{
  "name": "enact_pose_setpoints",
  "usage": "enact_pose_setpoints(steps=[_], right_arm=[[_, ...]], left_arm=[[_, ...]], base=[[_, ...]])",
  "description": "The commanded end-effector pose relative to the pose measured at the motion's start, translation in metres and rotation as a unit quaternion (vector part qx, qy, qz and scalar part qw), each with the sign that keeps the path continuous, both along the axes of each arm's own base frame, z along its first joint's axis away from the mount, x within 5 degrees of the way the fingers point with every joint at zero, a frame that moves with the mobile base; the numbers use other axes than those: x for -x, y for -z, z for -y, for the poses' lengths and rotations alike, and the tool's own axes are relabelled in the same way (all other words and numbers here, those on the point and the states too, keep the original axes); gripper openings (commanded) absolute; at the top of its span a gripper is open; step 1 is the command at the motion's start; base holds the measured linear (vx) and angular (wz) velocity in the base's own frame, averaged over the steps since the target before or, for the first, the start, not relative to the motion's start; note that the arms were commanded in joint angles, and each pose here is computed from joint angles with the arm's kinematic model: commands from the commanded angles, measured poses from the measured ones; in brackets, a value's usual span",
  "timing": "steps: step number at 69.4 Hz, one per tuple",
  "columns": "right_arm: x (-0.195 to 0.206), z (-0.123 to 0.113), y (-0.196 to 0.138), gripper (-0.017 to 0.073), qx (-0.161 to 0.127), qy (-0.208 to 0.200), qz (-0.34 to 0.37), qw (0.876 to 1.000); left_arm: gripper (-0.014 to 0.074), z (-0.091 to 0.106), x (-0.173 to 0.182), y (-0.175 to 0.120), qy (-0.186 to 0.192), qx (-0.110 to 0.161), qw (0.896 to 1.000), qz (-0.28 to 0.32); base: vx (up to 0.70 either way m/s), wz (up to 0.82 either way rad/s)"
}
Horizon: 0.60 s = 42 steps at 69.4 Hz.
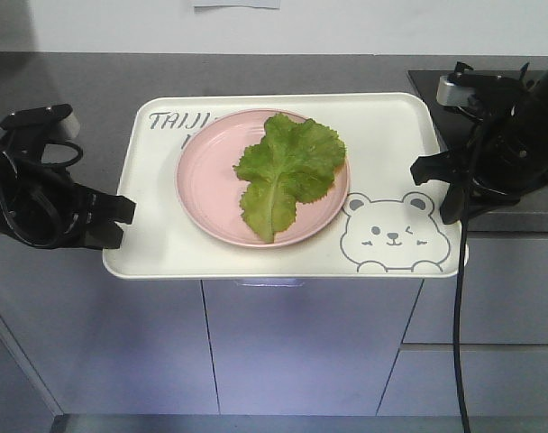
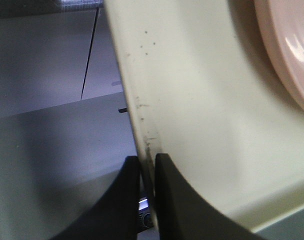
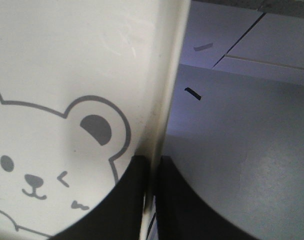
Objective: Transfer vegetables to tray and serve
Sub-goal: 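Drive the base toward the other counter holding the tray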
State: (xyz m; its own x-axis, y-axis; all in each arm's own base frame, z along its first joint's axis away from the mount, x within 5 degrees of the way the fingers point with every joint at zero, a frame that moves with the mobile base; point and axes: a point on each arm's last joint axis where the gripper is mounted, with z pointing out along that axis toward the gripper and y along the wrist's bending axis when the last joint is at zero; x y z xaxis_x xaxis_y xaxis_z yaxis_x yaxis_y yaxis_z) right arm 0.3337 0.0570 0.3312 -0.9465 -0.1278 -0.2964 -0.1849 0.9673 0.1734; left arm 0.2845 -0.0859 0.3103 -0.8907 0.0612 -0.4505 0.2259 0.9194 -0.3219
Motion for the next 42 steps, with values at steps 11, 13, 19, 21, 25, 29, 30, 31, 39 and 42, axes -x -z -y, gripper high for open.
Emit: enact_pose_setpoints(steps=[11,13,19,21,25,29,30,31,39,42], right_arm=[[0.0071,-0.0079,-0.0265,-0.0006,-0.041,-0.012,0.056,0.997],[0.0071,-0.0079,-0.0265,-0.0006,-0.041,-0.012,0.056,0.997],[0.0071,-0.0079,-0.0265,-0.0006,-0.041,-0.012,0.056,0.997],[0.0071,-0.0079,-0.0265,-0.0006,-0.041,-0.012,0.056,0.997],[0.0071,-0.0079,-0.0265,-0.0006,-0.041,-0.012,0.056,0.997],[0.0071,-0.0079,-0.0265,-0.0006,-0.041,-0.012,0.056,0.997],[0.0071,-0.0079,-0.0265,-0.0006,-0.041,-0.012,0.056,0.997],[0.0071,-0.0079,-0.0265,-0.0006,-0.041,-0.012,0.056,0.997],[0.0071,-0.0079,-0.0265,-0.0006,-0.041,-0.012,0.056,0.997],[0.0071,-0.0079,-0.0265,-0.0006,-0.041,-0.012,0.056,0.997]], left_arm=[[-0.0006,0.0094,0.0049,-0.0263,0.002,0.056,0.997,0.048],[-0.0006,0.0094,0.0049,-0.0263,0.002,0.056,0.997,0.048],[-0.0006,0.0094,0.0049,-0.0263,0.002,0.056,0.997,0.048],[-0.0006,0.0094,0.0049,-0.0263,0.002,0.056,0.997,0.048],[-0.0006,0.0094,0.0049,-0.0263,0.002,0.056,0.997,0.048],[-0.0006,0.0094,0.0049,-0.0263,0.002,0.056,0.997,0.048],[-0.0006,0.0094,0.0049,-0.0263,0.002,0.056,0.997,0.048],[-0.0006,0.0094,0.0049,-0.0263,0.002,0.056,0.997,0.048],[-0.0006,0.0094,0.0049,-0.0263,0.002,0.056,0.997,0.048],[-0.0006,0.0094,0.0049,-0.0263,0.002,0.056,0.997,0.048]], base=[[0.12,0.00],[0.12,0.00],[0.12,0.00],[0.11,0.00],[0.11,0.01],[0.11,0.01],[0.11,0.02],[0.10,0.02],[0.10,0.02],[0.09,0.02]])
